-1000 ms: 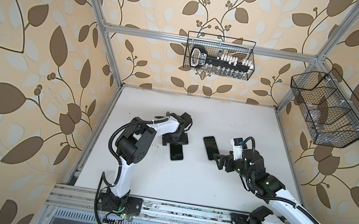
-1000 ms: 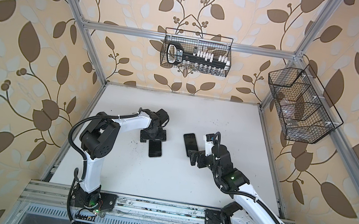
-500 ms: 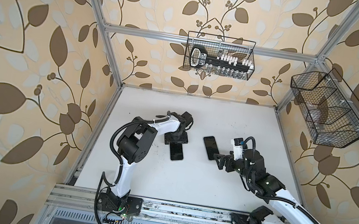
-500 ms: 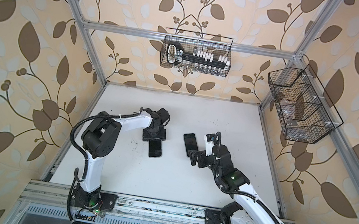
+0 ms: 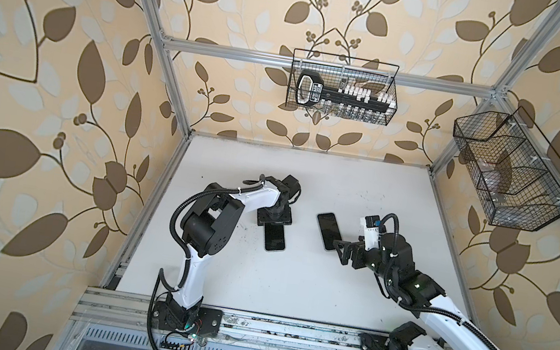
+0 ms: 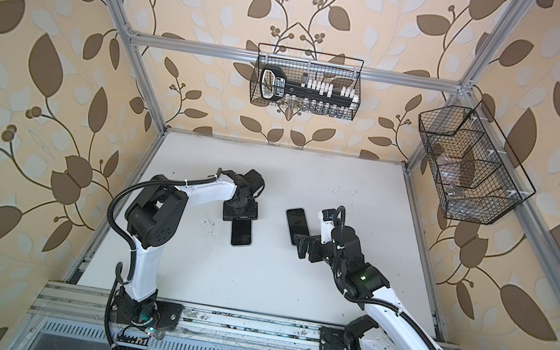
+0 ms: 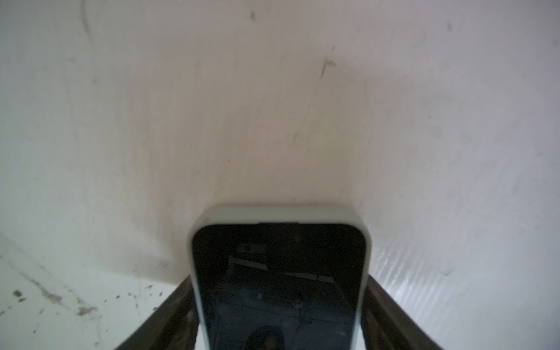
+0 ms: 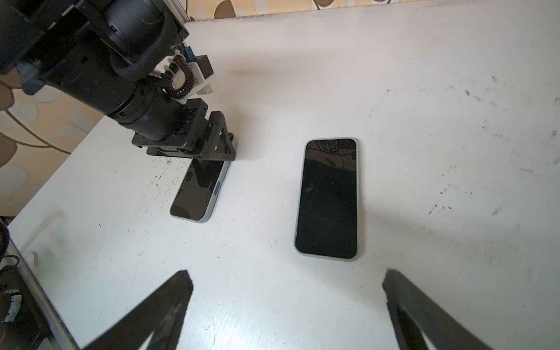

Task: Take the phone out of the phone case
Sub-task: Pick up the phone from the center of the table, then pass the phone.

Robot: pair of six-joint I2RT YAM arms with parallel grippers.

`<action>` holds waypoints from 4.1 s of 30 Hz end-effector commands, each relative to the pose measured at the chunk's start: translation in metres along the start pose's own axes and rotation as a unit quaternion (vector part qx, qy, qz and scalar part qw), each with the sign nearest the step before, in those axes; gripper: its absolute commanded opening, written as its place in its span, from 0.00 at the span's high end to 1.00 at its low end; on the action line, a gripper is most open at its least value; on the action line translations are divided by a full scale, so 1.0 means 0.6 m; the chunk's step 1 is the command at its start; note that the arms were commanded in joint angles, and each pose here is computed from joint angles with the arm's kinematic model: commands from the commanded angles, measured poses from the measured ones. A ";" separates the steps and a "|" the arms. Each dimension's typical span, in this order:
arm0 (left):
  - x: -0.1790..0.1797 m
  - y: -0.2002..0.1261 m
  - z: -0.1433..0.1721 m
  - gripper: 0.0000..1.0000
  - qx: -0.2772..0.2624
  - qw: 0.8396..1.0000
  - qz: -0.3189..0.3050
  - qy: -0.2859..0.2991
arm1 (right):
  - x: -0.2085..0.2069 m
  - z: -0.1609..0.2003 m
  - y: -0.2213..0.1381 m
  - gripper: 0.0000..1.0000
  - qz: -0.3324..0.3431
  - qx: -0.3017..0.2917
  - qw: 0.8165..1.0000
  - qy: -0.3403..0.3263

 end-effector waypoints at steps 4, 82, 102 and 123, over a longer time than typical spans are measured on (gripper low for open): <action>0.008 -0.016 0.020 0.33 0.012 1.000 -0.010 0.009 | 0.002 0.003 -0.003 0.00 -0.009 0.005 1.000 -0.003; -0.001 -0.310 0.037 0.49 -0.094 0.981 0.166 -0.026 | 0.237 0.036 0.105 0.12 -0.290 0.118 0.941 0.127; 0.002 -0.327 0.058 0.49 -0.100 0.975 0.198 -0.030 | 0.265 0.026 0.129 0.68 -0.325 0.131 0.923 0.160; 0.009 -0.338 0.061 0.21 -0.122 0.972 0.197 -0.022 | 0.256 0.017 0.128 1.00 -0.327 0.124 0.917 0.191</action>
Point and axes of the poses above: each gripper's point midway between its finger pads, its own y axis out along the fingers, its own x axis along the line the jaws close on, z = x × y, the point moved 6 cm from there along -y, back along the fingers, and after that the axes turned 14 degrees about y, right-handed, at the moved point
